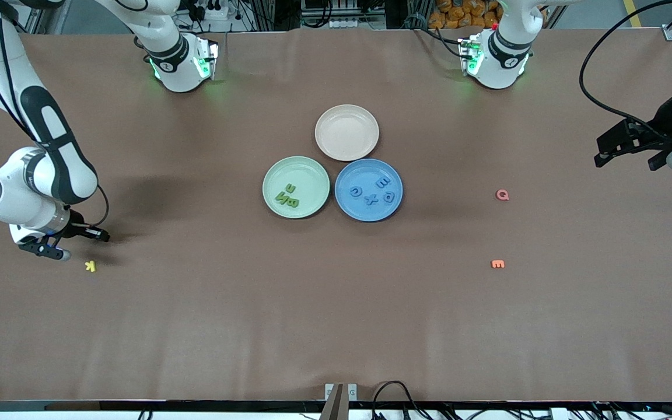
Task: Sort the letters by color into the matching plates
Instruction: 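Lower the right gripper onto the green d and close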
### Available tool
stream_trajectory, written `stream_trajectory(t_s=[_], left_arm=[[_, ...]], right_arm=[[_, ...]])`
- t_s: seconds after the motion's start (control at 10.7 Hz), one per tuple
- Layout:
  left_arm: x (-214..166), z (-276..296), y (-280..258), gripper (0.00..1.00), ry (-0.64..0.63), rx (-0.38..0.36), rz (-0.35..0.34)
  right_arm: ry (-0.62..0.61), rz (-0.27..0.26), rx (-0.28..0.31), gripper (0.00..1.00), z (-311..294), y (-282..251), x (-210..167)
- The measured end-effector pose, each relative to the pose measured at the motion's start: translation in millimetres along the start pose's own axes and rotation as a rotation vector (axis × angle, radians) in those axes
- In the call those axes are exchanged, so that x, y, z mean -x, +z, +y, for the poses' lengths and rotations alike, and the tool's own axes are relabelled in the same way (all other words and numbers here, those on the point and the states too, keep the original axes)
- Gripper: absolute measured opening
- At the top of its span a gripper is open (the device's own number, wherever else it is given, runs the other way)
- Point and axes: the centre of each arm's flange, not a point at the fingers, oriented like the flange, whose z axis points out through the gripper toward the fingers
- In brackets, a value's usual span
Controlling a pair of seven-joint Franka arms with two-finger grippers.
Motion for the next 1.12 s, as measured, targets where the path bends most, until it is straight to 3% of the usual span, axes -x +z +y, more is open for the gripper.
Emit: stream_trajectory(t_s=[0.38,1.12], left_arm=[[0,-1,0,1.00,-0.003,0.000,0.000],[-2,-2,-1,1.00,-0.003,0.000,0.013]], right_arm=[[0.002,0.001,0.000,0.27,1,-1,0],[-0.052,-0.009,-0.021,0.27,-44,-3,1]])
